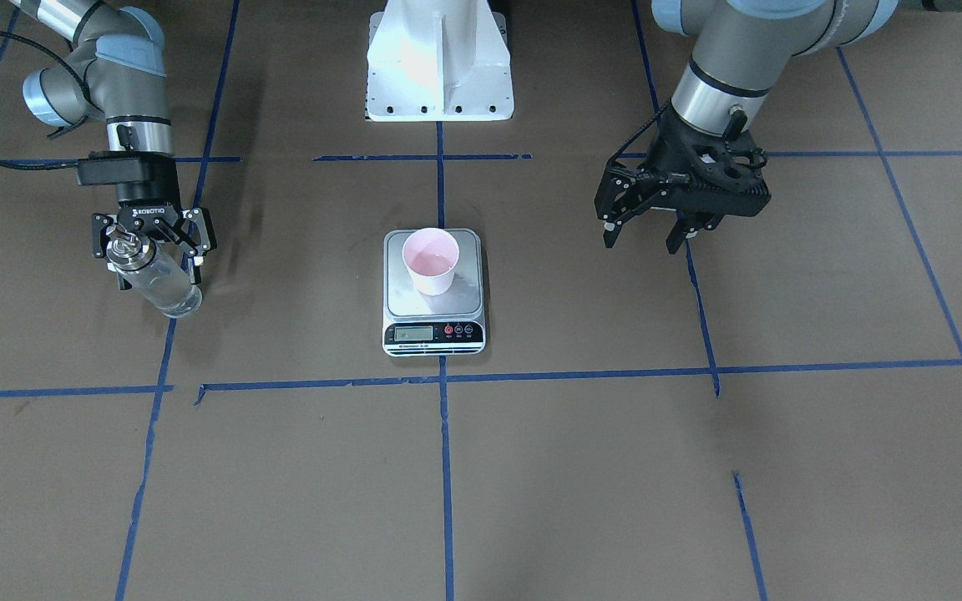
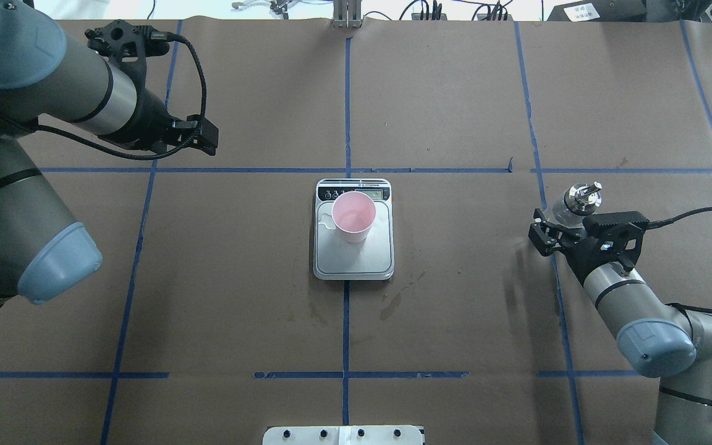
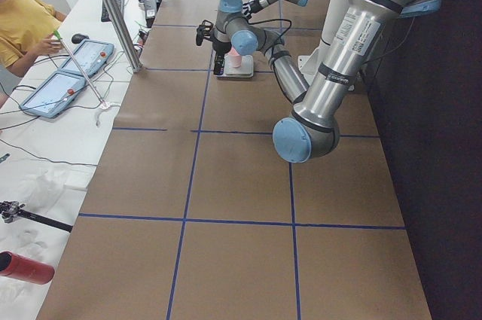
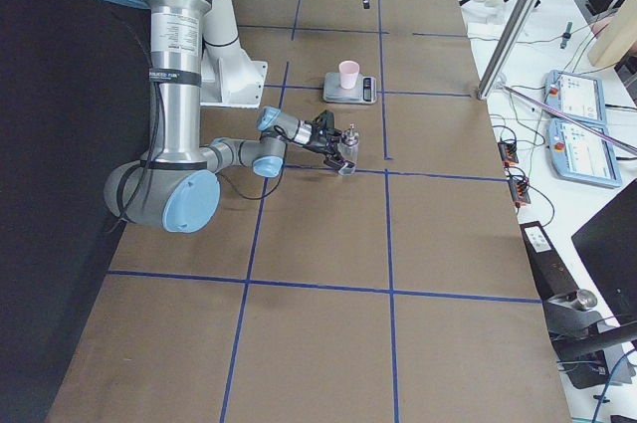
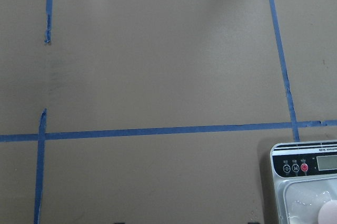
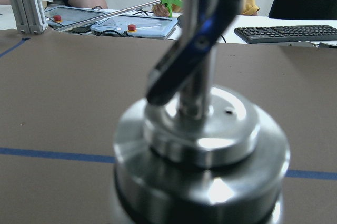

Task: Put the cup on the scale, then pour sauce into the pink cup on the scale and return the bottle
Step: 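Lift the bottle with the right gripper and carry it toward the scale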

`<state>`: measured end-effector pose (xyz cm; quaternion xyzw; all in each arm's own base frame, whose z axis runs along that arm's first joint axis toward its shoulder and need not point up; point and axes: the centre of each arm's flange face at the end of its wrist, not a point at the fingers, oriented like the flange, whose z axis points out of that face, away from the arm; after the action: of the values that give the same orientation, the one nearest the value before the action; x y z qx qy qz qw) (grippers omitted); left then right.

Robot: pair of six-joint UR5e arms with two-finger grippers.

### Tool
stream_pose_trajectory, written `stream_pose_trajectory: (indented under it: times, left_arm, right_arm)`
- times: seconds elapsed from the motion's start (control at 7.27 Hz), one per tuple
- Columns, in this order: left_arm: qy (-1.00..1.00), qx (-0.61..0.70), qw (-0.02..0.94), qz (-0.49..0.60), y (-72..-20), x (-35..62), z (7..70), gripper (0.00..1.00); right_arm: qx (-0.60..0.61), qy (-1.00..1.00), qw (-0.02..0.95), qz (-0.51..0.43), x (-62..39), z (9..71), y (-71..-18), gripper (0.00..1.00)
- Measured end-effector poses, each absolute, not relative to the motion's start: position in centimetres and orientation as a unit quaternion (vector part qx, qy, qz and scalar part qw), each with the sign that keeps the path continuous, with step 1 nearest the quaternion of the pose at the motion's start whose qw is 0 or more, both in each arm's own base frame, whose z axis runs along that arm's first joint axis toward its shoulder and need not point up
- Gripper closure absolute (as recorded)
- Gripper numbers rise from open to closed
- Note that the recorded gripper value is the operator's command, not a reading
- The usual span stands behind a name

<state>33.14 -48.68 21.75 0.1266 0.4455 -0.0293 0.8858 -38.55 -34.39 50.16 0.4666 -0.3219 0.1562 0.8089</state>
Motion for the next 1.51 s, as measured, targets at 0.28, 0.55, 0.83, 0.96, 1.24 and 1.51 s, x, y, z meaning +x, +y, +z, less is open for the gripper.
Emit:
stream_pose_trajectory:
  times: [0.28, 0.55, 0.83, 0.96, 1.24, 1.51]
  left_arm:
    - [0.443, 0.122, 0.887, -0.034, -48.6, 33.2, 21.8, 0.17]
    - [0.443, 0.119, 0.888, -0.039, -48.6, 33.3, 21.8, 0.17]
    - [0.443, 0.117, 0.888, -0.041, -48.5, 33.3, 21.8, 0.17]
    - [0.443, 0.117, 0.888, -0.041, -48.5, 33.3, 21.8, 0.17]
    - [0.441, 0.116, 0.889, -0.041, -48.5, 33.2, 22.1, 0.17]
    - [0.440, 0.117, 0.889, -0.039, -48.5, 33.1, 22.3, 0.17]
  right_arm:
    - [0.473, -0.335, 0.796, 0.173, -37.9, 50.5, -35.5, 1.00]
    - [0.492, -0.326, 0.794, 0.148, -37.9, 46.7, -36.2, 1.00]
    - [0.498, -0.247, 0.828, 0.080, -38.1, 41.2, -35.8, 1.00]
    - [0.498, -0.221, 0.836, 0.057, -39.5, 39.2, -35.4, 1.00]
    - [0.500, -0.159, 0.851, 0.013, -44.3, 33.2, -35.4, 1.00]
    - [0.481, -0.083, 0.872, -0.037, -48.8, 25.6, -35.5, 1.00]
